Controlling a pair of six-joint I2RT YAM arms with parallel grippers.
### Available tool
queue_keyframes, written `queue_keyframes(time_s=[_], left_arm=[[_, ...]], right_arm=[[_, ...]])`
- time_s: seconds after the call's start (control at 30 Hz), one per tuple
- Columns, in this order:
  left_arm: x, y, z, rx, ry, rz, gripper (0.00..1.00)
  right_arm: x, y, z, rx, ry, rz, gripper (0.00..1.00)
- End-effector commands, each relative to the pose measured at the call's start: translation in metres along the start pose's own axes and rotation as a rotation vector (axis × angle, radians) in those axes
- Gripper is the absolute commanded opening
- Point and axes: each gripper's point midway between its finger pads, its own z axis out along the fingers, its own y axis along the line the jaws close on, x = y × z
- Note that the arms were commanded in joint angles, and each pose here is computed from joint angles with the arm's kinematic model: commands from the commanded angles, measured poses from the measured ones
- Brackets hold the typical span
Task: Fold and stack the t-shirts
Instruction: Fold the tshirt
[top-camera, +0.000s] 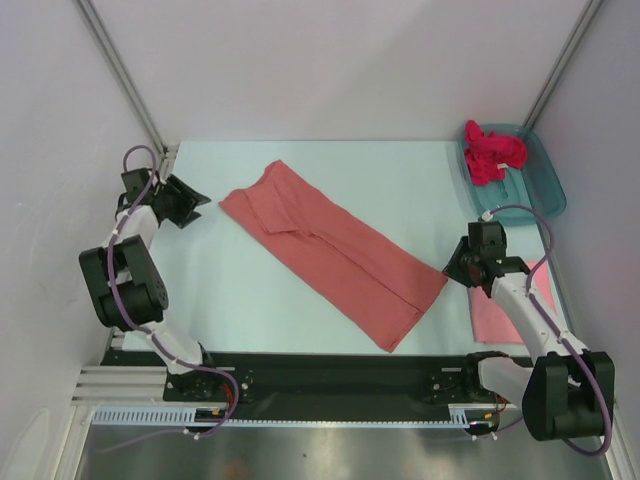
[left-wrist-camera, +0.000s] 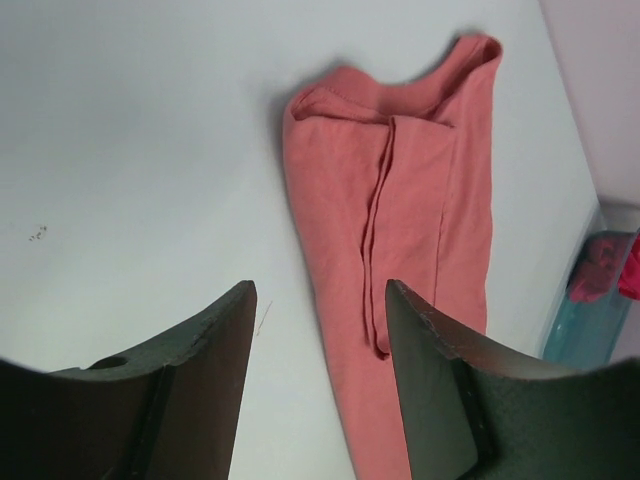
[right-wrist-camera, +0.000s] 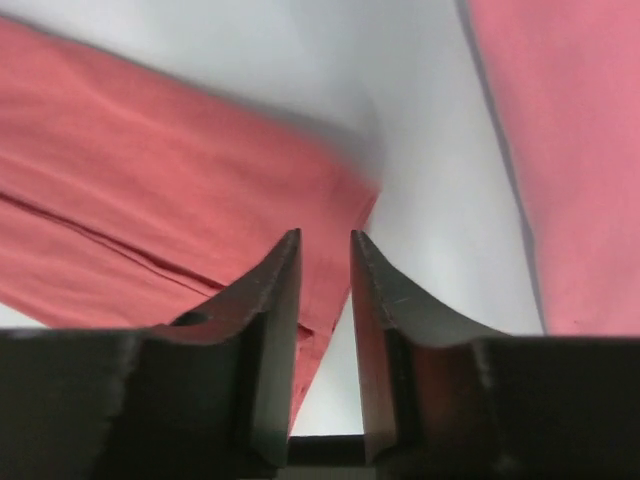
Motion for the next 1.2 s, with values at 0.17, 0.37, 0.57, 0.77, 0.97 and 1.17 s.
queue_keyframes(time_s=[0.17,0.37,0.57,0.77,0.97,1.17], left_arm=[[0.013,-0.005,0.03,0.015,0.06,0.048,0.6],[0.02,-0.004,0.047,0.017,0.059,0.038,0.59],[0.023,-0.006,0.066,0.013,0.061,0.039,0.55],[0.02,-0.002,0.075,-0.016,0.04,0.04,0.55],[0.017,0.003,0.085,-0.036,0.024,0.028,0.54],[0.014,0.004,0.096,-0.035,0.015,0.012,0.52]], right_arm=[[-0.063,0.028,0.012,-0.015,-0.099,-0.081,0.67],[-0.102,0.172,0.042,-0.331,-0.142,-0.353,0.79],[-0.101,0.306,0.084,-0.665,-0.106,-0.486,0.8],[-0.092,0.379,0.123,-0.843,-0.034,-0.524,0.79],[-0.072,0.391,0.177,-0.86,0.042,-0.494,0.75],[-0.057,0.394,0.195,-0.881,0.077,-0.488,0.67]])
